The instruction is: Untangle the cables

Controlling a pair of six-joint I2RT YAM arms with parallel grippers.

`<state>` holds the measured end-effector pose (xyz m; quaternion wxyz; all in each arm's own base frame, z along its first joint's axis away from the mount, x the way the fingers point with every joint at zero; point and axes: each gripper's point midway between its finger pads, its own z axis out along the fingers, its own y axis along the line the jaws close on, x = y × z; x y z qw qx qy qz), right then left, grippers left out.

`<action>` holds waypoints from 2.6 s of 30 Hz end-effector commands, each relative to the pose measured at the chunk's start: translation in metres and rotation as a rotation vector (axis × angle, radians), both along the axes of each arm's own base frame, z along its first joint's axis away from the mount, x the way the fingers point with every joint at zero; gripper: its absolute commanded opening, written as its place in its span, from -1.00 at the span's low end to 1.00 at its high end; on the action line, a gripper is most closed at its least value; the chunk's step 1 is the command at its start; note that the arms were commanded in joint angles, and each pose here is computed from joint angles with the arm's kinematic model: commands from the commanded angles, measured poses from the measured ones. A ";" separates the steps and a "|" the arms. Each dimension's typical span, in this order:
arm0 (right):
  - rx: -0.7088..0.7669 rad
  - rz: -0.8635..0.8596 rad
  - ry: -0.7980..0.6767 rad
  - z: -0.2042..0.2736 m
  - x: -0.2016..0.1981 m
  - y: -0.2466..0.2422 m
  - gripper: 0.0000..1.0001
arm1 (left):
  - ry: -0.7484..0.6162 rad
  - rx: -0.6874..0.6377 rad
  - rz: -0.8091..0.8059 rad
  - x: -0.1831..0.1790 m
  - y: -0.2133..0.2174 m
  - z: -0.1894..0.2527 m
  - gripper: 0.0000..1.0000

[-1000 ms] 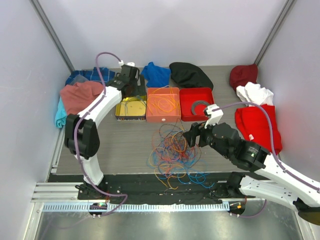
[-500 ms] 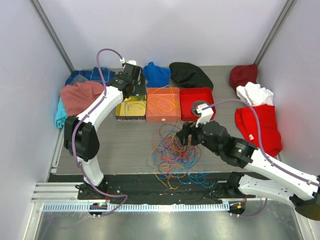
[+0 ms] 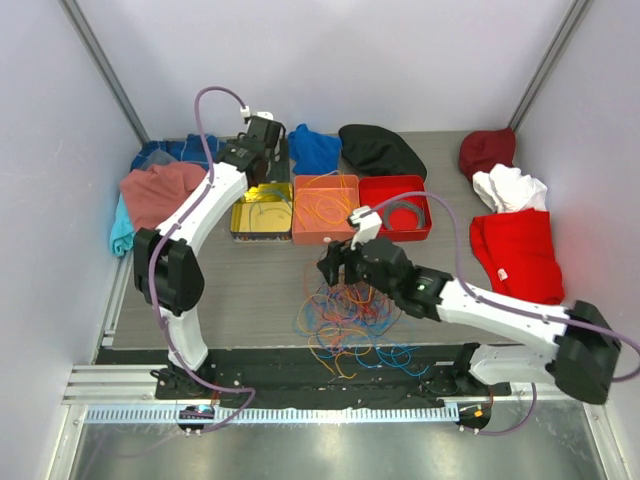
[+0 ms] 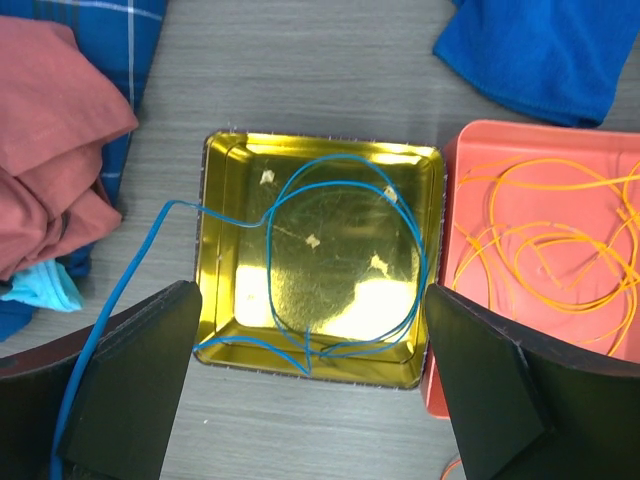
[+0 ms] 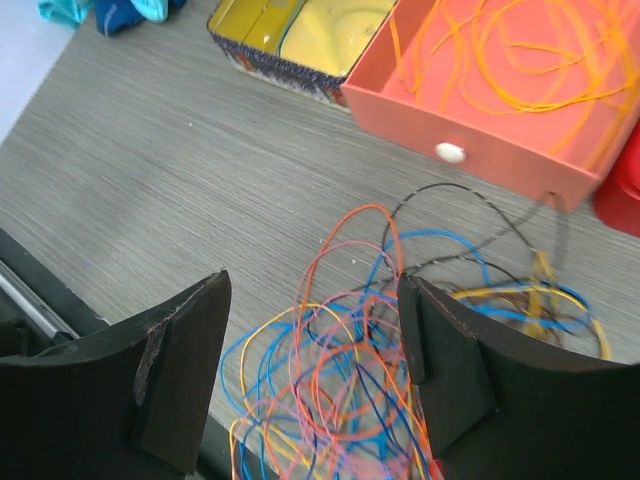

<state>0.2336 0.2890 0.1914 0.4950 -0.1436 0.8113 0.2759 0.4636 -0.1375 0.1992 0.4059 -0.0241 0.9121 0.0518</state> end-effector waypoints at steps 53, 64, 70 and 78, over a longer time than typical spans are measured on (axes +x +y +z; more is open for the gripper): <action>0.266 -0.315 -0.096 0.064 0.096 -0.029 0.54 | 0.077 -0.179 -0.125 -0.036 -0.016 -0.019 0.96; 0.456 -0.070 0.009 0.041 0.117 0.015 0.46 | 0.037 -0.514 -0.226 -0.041 -0.044 0.027 0.73; 0.545 0.072 0.066 0.031 0.112 0.048 0.44 | 0.026 -0.550 -0.223 -0.040 -0.047 0.036 0.73; 0.476 0.182 0.044 0.029 0.090 0.093 0.44 | 0.038 -0.508 -0.082 -0.025 -0.032 0.012 0.74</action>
